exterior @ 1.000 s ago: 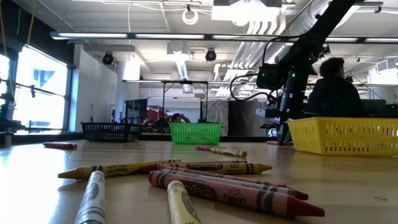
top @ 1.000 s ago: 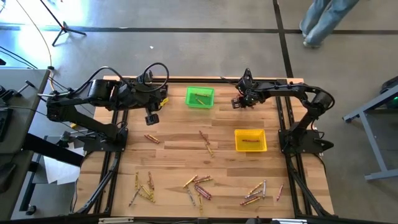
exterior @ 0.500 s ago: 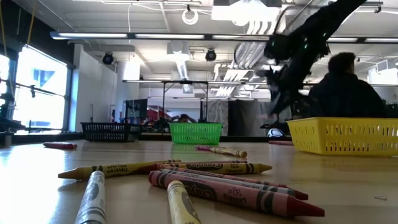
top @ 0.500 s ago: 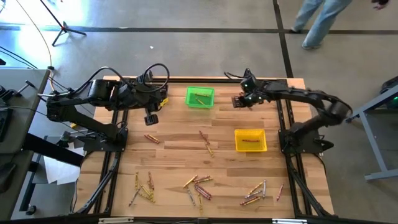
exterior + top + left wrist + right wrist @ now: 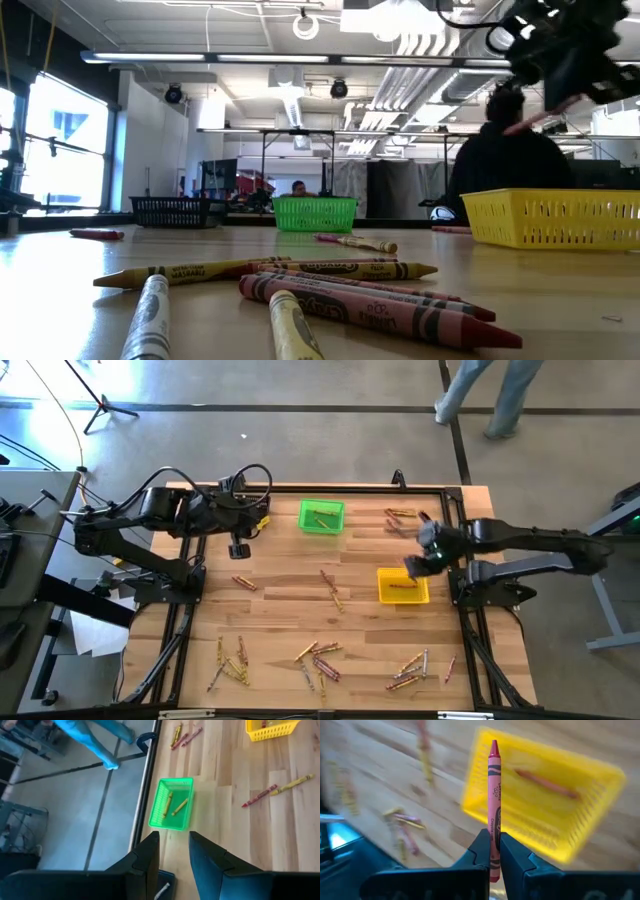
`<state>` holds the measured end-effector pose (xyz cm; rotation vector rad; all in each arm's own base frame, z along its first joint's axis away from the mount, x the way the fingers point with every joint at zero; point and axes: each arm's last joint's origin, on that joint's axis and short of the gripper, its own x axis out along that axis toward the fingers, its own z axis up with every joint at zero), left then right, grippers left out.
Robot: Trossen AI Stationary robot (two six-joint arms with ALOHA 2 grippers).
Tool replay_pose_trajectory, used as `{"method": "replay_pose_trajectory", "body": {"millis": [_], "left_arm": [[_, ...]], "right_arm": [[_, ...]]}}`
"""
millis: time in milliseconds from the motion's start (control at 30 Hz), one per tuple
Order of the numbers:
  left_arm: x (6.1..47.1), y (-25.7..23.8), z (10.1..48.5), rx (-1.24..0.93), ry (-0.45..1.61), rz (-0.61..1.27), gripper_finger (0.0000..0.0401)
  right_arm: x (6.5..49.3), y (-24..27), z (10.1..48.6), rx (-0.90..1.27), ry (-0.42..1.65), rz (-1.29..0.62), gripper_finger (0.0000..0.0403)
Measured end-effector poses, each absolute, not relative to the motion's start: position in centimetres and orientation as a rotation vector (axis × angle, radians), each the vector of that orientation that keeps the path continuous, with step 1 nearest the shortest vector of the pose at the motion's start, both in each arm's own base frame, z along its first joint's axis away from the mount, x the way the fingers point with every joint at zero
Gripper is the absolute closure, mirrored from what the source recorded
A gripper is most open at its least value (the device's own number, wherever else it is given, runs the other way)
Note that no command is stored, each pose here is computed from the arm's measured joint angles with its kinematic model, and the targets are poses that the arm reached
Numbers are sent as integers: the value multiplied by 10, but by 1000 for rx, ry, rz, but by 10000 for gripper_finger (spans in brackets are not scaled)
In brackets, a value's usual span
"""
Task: Sort crayons
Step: Put the red crayon into the yellow basket, then put the yellow crayon into the green basket
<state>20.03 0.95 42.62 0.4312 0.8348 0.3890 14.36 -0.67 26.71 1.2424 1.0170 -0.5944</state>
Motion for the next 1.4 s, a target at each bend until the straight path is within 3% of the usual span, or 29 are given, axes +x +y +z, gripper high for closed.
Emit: {"method": "replay_pose_trajectory", "body": {"millis": [267, 500, 733, 1100, 1400], "left_arm": [[194, 9, 429, 501, 845, 335, 310], [178, 9, 430, 501, 874, 289, 310], [164, 8, 431, 494, 898, 260, 310], [151, 8, 432, 420, 901, 272, 310], [143, 8, 430, 401, 942, 277, 310]], "right_arm": [[150, 11, 239, 1159, 976, -904, 393], [165, 20, 196, 1209, 1086, -962, 393], [184, 25, 186, 1231, 1025, -933, 386], [196, 29, 214, 1231, 960, -886, 305], [251, 34, 254, 1160, 655, -634, 311]]}}
